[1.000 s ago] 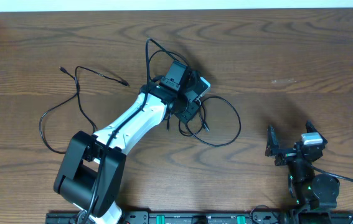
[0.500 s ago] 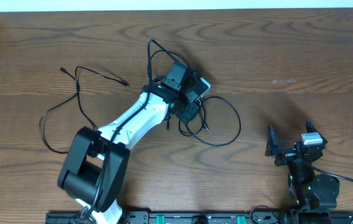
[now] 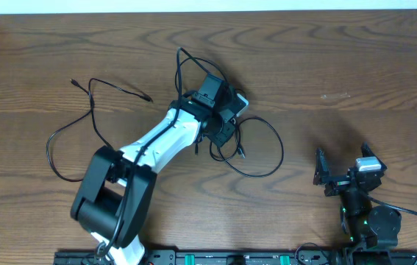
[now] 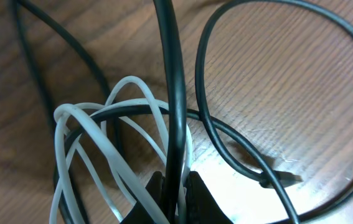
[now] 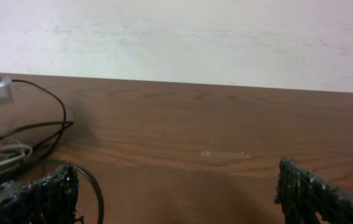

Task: Untangle cables
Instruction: 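Lift the tangled knot upward with the left gripper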

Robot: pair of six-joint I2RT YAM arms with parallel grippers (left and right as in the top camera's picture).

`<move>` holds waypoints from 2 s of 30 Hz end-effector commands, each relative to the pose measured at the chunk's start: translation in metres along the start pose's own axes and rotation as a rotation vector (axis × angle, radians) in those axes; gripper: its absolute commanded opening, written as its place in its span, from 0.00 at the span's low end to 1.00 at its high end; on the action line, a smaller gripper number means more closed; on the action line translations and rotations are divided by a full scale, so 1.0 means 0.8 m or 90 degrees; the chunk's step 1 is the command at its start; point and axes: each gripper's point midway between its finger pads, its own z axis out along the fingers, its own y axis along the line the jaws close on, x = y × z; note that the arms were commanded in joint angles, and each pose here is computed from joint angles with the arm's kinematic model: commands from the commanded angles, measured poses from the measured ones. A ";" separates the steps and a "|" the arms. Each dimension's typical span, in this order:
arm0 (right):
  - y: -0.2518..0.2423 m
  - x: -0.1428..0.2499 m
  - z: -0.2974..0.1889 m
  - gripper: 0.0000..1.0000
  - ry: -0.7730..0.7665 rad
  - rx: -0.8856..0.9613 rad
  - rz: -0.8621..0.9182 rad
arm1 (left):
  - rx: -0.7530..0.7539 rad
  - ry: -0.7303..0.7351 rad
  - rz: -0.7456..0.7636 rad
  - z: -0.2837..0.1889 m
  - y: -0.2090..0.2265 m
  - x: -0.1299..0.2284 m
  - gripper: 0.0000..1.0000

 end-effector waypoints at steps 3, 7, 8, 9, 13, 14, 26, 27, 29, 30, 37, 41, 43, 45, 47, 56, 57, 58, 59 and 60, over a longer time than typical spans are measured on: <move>0.000 0.002 0.000 0.99 0.003 0.001 0.007 | -0.021 -0.132 0.010 -0.087 -0.010 -0.064 0.08; 0.000 0.002 0.000 0.99 0.003 0.001 0.007 | -0.044 -0.241 0.031 -0.163 -0.020 -0.099 0.08; 0.000 0.002 0.000 0.99 0.003 0.001 0.007 | -0.050 -0.272 0.037 -0.185 -0.023 -0.106 0.08; 0.000 0.002 0.000 0.99 0.003 0.001 0.007 | -0.055 -0.301 0.042 -0.204 -0.026 -0.112 0.08; 0.000 0.002 0.000 0.99 0.003 0.001 0.007 | -0.072 -0.399 0.040 -0.276 -0.036 -0.127 0.08; 0.000 0.002 0.000 0.99 0.003 0.001 0.007 | -0.075 -0.414 0.038 -0.288 -0.038 -0.127 0.08; 0.000 0.002 0.000 0.99 0.003 0.001 0.007 | -0.084 -0.465 0.032 -0.338 -0.047 -0.119 0.08; 0.000 0.002 0.000 0.99 0.003 0.001 0.007 | -0.083 -0.462 0.030 -0.337 -0.047 -0.118 0.08; 0.000 0.002 0.000 0.99 0.003 0.001 0.007 | -0.078 -0.460 0.020 -0.335 -0.047 -0.118 0.08; 0.000 0.002 0.000 0.99 0.003 0.001 0.007 | -0.077 -0.458 0.017 -0.333 -0.047 -0.118 0.08; 0.000 0.002 0.000 0.99 0.003 0.001 0.007 | -0.072 -0.430 0.009 -0.324 -0.047 -0.107 0.08; 0.000 0.002 0.000 0.99 0.003 0.001 0.007 | -0.070 -0.412 0.005 -0.315 -0.045 -0.104 0.08; 0.000 0.002 0.000 0.99 0.003 0.001 0.007 | -0.068 -0.405 0.002 -0.311 -0.045 -0.102 0.08; 0.000 0.002 0.000 0.99 0.003 0.001 0.007 | -0.067 -0.398 0.000 -0.307 -0.044 -0.101 0.08; 0.000 0.002 0.000 0.99 0.003 0.001 0.007 | -0.065 -0.389 -0.002 -0.302 -0.043 -0.099 0.07; 0.002 -0.007 0.000 0.99 -0.016 -0.005 0.007 | -0.043 -0.382 -0.015 -0.293 -0.046 -0.101 0.08; 0.007 -0.014 0.000 0.99 -0.030 -0.021 0.017 | -0.042 -0.382 -0.019 -0.293 -0.046 -0.101 0.08; 0.015 -0.023 -0.001 0.99 -0.047 -0.044 0.024 | -0.041 -0.382 -0.020 -0.293 -0.046 -0.101 0.08; 0.021 -0.029 -0.002 0.99 -0.058 -0.063 0.021 | -0.041 -0.382 -0.020 -0.293 -0.046 -0.101 0.08; 0.031 -0.035 -0.004 0.99 -0.070 -0.092 0.017 | -0.041 -0.382 -0.020 -0.293 -0.046 -0.101 0.08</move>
